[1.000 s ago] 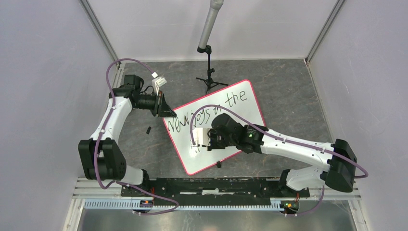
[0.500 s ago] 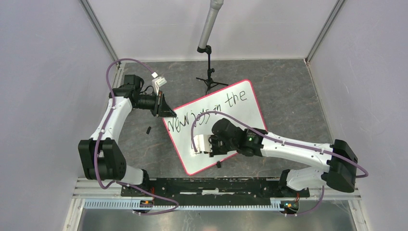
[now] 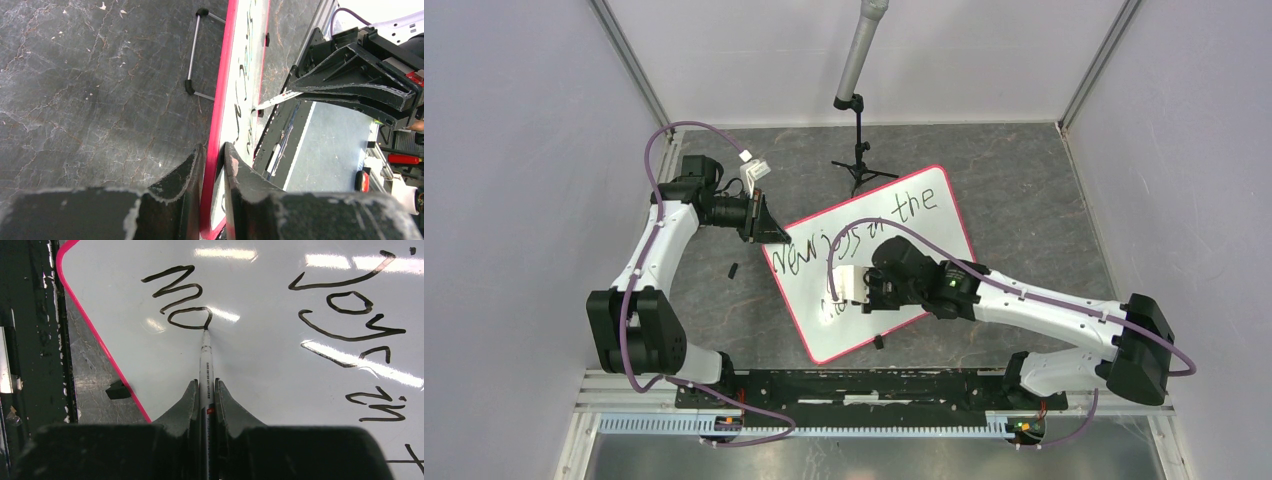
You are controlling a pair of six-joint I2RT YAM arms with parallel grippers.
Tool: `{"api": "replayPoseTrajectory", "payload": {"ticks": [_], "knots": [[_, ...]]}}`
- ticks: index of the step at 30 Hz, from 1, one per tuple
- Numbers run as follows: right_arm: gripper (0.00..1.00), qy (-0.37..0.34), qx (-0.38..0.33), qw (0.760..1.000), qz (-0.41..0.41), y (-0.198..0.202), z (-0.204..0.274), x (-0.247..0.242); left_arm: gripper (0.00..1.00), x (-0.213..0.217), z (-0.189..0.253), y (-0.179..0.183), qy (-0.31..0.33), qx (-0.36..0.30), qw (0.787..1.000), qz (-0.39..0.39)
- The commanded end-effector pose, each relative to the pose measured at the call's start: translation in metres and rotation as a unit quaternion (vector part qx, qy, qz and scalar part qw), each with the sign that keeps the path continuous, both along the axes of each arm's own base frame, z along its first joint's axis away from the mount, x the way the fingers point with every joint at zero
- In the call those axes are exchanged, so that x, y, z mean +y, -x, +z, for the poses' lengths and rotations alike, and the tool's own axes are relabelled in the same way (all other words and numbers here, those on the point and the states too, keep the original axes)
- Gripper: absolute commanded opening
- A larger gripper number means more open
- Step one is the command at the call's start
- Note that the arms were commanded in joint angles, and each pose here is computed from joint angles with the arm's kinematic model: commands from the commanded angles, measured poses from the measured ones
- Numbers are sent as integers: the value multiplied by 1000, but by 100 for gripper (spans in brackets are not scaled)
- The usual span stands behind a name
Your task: Write a sentence on the whiteboard
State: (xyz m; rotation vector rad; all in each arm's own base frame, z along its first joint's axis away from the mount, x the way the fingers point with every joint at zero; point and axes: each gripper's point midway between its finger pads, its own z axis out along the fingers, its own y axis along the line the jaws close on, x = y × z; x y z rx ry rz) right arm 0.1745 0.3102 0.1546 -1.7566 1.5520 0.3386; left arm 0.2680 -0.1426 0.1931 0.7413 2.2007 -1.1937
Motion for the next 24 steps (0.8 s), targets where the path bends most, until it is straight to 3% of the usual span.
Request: {"api": "replayPoseTrajectory", "payload": {"ticks": [1,11,12,13,16,24], "knots": [[0,-21,-30,999,-35,-20,21,1,2,6,-24,-6,-52,10,999,11],[0,17,20,1000,17,8,-13,-6,2,6,-24,-5,-53,12,998,12],[0,21,22,999,21,10,-15,-7,2,13,-32,-8,-80,12,996,23],[0,25,23,999,24,12,-18,-7,2,7,-25,-5,-54,13,998,12],[0,38,24,998,34,17,-21,-11,2,6,-24,-5,-53,11,998,12],[0,-3,-7,1000,28,12,15,-9,2,6,-24,-7,-52,14,998,14]]}}
